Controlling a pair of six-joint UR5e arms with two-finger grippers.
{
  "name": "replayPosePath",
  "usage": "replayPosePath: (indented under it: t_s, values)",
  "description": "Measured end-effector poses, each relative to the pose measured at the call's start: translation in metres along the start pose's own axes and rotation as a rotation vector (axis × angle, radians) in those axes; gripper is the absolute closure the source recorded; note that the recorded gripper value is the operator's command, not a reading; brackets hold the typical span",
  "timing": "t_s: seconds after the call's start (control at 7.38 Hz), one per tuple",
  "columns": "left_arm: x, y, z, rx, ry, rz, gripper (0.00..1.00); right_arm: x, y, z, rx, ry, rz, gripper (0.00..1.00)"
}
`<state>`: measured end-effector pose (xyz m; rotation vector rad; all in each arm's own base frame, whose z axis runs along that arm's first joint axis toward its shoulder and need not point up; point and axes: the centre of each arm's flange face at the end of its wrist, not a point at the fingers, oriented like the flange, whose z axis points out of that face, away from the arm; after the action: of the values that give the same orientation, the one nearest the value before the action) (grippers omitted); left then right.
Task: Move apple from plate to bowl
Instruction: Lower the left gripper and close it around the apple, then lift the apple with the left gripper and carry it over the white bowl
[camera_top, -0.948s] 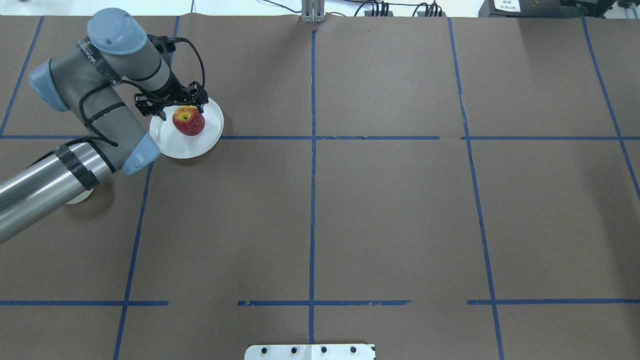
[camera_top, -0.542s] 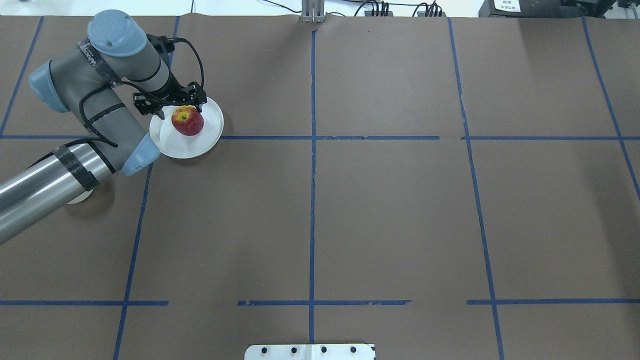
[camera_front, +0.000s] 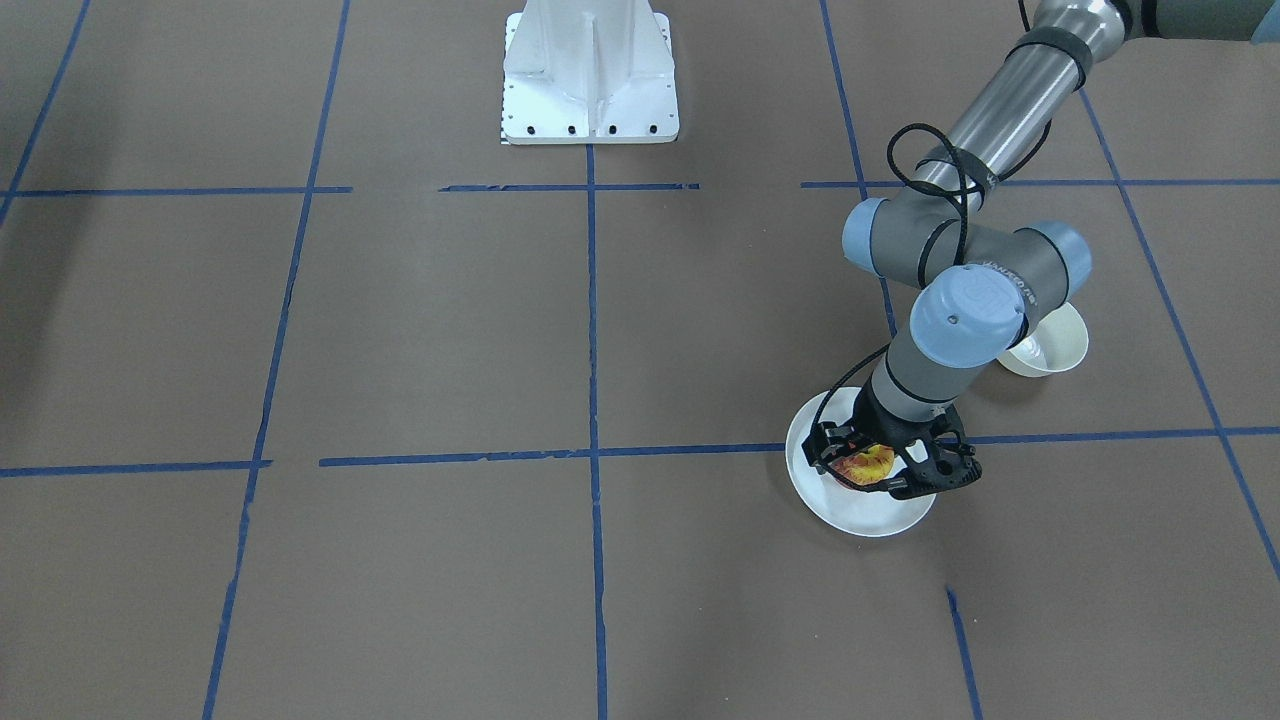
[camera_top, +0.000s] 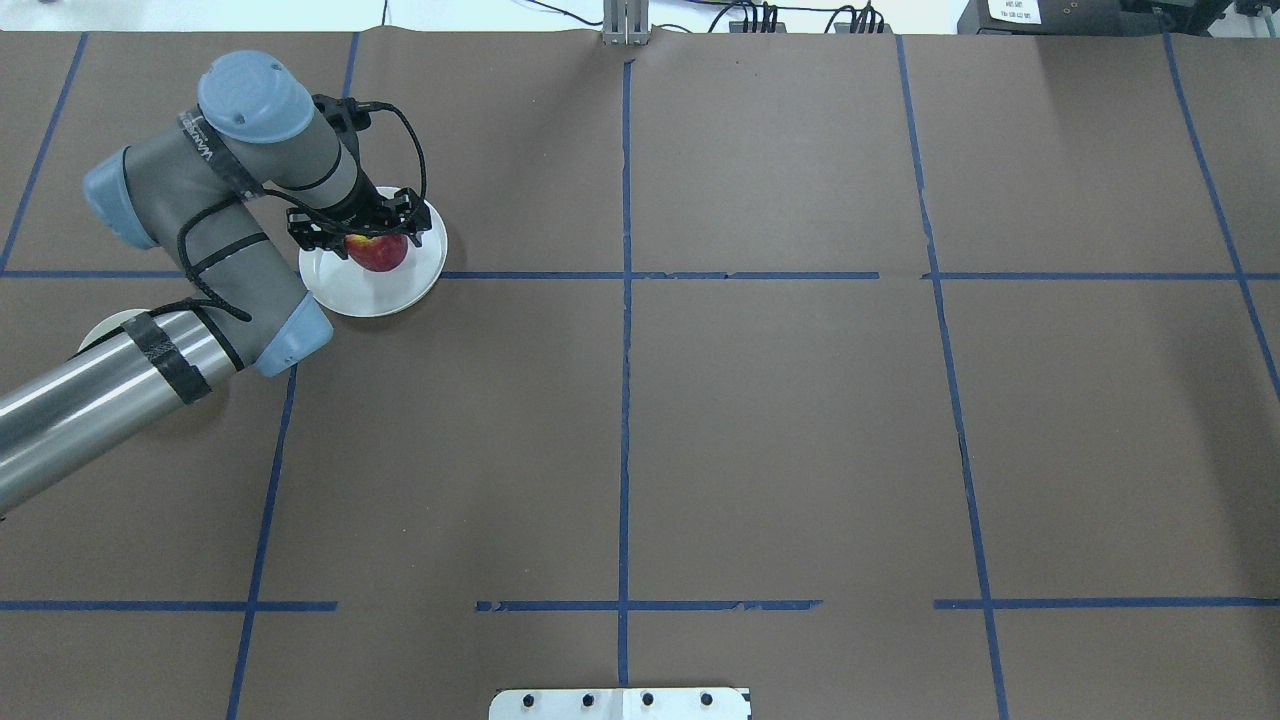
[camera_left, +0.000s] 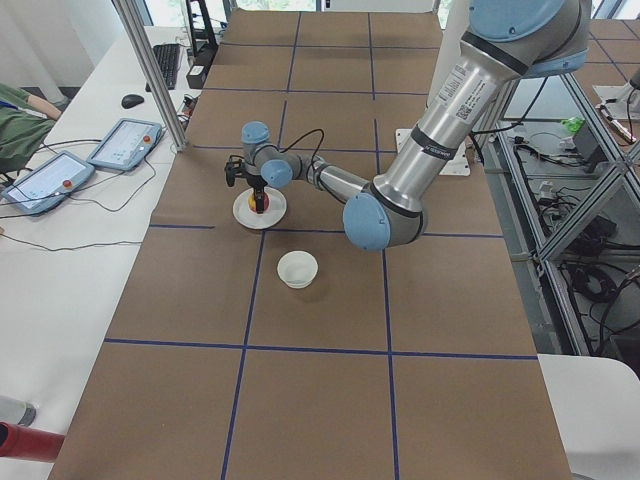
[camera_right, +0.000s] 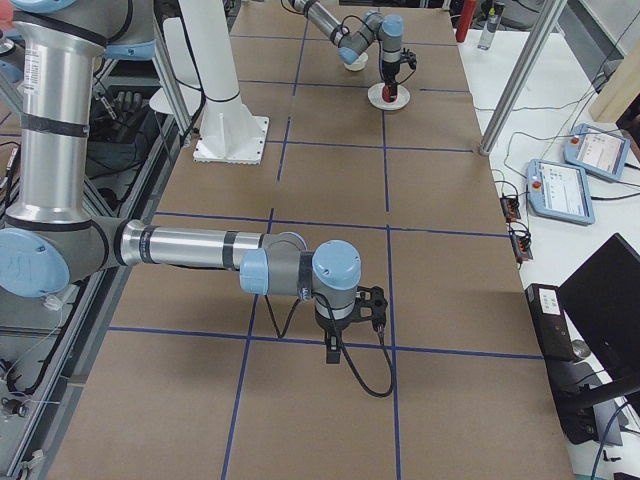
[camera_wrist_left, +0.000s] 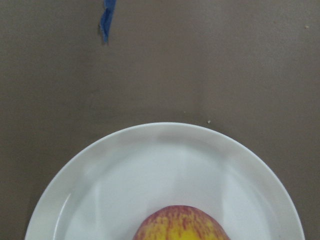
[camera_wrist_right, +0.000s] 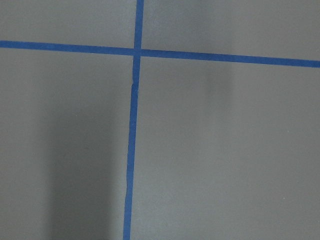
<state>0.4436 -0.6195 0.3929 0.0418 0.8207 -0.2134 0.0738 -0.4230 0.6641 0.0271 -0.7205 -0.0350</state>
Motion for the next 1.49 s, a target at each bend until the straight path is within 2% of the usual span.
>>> replayPosePath:
  t_s: [0.27,0.41,0.81,1.08,1.22,1.49]
  values:
    - [-0.003,0.003,0.004,-0.005,-0.004,0.002,0.89,0.000,0.000,0.000,0.000,0.000,0.000,0.00]
    - [-0.005,0.002,0.004,-0.007,-0.005,0.002,1.00,0.000,0.000,0.000,0.000,0.000,0.000,0.00]
    - [-0.026,-0.017,-0.021,-0.020,0.022,-0.010,1.00,0.000,0.000,0.000,0.000,0.000,0.000,0.00]
    - [-0.067,-0.026,-0.061,-0.023,0.026,0.050,1.00,0.000,0.000,0.000,0.000,0.000,0.000,0.00]
    - [-0.088,-0.026,-0.089,-0.025,-0.003,0.107,1.00,0.000,0.000,0.000,0.000,0.000,0.000,0.00]
    - [-0.152,0.000,-0.138,-0.050,-0.074,0.229,1.00,0.000,0.000,0.000,0.000,0.000,0.000,0.00]
